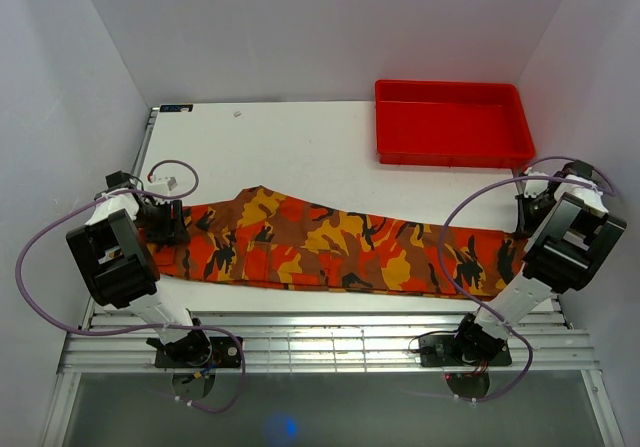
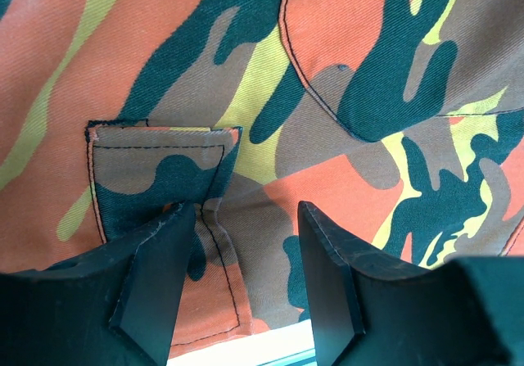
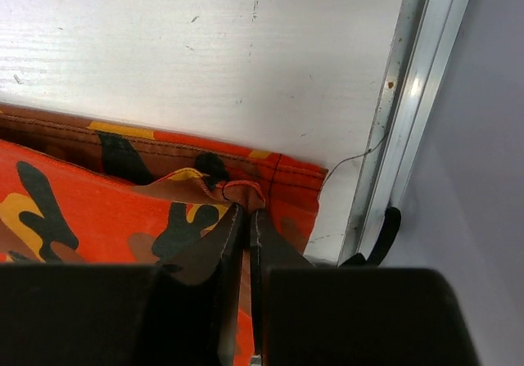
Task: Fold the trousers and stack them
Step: Fold the trousers
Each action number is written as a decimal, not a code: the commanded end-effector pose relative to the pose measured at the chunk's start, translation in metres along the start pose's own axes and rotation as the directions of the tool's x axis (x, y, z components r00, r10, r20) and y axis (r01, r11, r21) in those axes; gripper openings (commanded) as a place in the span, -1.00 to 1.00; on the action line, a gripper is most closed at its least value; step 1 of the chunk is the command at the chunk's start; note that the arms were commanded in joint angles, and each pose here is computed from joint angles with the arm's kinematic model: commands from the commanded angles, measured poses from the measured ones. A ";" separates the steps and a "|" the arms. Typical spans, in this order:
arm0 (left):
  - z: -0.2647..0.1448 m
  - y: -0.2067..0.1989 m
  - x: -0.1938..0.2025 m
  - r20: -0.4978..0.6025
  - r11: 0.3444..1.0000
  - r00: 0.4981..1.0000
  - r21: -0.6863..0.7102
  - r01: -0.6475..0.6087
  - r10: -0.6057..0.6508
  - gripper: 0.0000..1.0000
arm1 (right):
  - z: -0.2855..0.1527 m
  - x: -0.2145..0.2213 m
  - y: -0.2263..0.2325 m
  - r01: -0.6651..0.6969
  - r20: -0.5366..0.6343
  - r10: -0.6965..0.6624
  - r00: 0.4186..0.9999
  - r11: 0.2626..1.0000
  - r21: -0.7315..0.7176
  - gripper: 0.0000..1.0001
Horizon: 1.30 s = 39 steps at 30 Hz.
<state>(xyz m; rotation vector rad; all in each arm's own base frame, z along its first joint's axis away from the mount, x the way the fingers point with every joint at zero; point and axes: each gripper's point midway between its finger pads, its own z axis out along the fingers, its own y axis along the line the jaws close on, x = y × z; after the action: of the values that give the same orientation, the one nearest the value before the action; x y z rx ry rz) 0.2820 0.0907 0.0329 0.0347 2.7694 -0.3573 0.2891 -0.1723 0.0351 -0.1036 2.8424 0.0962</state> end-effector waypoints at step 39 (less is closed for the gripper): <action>-0.106 -0.086 -0.041 0.327 0.889 0.883 0.197 -0.413 0.337 0.57 | -0.066 -0.010 0.104 0.330 0.107 -0.315 0.943 0.925 -0.190 0.66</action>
<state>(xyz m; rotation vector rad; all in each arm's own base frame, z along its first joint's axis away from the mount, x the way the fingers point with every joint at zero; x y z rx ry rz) 0.2965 0.0561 0.1434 0.3504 2.4291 -0.5058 0.3000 -0.1206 0.1052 -0.4449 2.6693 0.1165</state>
